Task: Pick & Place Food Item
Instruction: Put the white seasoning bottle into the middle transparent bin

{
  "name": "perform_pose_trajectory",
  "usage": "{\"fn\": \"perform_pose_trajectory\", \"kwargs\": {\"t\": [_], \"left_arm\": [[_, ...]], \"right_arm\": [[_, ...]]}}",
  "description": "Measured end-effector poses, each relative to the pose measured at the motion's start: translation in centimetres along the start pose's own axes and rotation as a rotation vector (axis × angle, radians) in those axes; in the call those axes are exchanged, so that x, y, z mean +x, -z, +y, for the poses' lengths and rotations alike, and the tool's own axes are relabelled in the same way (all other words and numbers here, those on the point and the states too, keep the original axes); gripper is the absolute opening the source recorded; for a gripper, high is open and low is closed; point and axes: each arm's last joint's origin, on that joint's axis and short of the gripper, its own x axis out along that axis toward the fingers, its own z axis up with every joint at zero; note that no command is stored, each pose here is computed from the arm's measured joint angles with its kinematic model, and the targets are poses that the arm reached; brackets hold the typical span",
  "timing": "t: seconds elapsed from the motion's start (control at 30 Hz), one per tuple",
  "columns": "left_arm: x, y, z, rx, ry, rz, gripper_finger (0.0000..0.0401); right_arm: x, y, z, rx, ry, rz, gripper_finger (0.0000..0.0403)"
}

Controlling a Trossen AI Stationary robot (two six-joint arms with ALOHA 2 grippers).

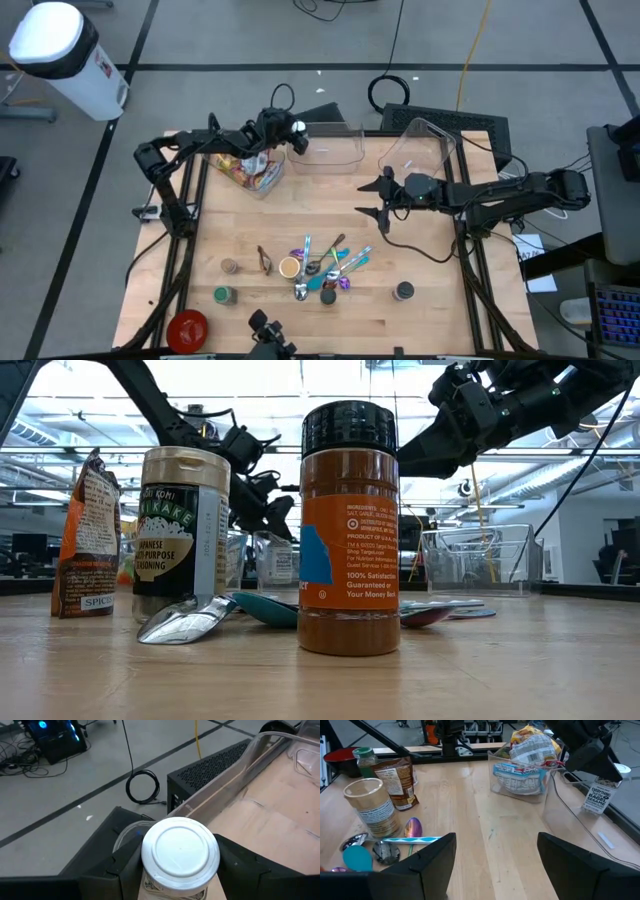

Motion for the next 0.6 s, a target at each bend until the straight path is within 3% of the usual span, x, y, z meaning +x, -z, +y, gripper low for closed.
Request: {"fn": "perform_pose_trajectory", "kwargs": {"t": [0.4, 0.6], "left_arm": [[0.0, 0.05, 0.07, -0.031, -0.003, 0.004, 0.0213], [-0.01, 0.1, 0.04, -0.039, -0.003, 0.009, 0.0267]], "right_arm": [[0.01, -0.01, 0.0, 0.0, 0.001, 0.0, 0.027], [0.0, -0.01, 0.0, 0.0, 0.001, 0.0, 0.027]]}}
